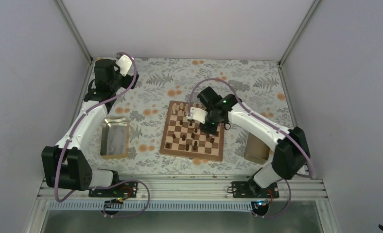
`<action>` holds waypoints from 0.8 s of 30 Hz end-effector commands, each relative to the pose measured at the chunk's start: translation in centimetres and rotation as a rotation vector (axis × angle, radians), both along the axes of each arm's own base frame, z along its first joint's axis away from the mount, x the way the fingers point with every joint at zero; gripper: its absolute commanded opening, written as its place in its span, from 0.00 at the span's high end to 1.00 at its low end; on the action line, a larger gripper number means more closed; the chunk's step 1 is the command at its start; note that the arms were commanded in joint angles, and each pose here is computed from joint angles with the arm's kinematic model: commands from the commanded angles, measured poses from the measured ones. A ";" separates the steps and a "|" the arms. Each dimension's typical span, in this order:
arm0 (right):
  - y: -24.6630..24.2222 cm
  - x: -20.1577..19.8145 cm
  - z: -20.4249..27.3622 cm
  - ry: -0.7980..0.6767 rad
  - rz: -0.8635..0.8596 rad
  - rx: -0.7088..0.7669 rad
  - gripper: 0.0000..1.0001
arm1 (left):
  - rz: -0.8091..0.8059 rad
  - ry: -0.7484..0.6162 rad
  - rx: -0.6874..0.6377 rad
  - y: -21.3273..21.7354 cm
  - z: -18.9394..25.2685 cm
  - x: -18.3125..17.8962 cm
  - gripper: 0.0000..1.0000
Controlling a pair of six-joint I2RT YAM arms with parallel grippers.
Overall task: Set up the chess pieces on the board
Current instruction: Pick up the chess piece from the chessboard, then place the chess piece on the chessboard.
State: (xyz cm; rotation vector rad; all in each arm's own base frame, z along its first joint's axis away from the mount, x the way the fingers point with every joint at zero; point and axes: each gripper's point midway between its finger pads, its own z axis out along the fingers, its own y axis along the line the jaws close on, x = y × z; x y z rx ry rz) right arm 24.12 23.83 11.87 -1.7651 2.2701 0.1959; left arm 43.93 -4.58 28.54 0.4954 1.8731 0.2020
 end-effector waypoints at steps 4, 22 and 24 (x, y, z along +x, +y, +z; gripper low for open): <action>-3.1 -3.4 1.7 0.006 -0.038 -0.002 0.89 | 0.000 -0.033 0.005 0.2 1.1 0.0 0.00; -5.5 -7.8 -3.8 0.090 -0.040 0.026 0.89 | 0.004 -0.028 -0.001 0.2 1.6 0.0 0.00; -5.3 -7.6 -3.9 0.083 -0.040 0.028 0.89 | 0.004 -0.028 -0.002 0.2 1.6 0.0 0.00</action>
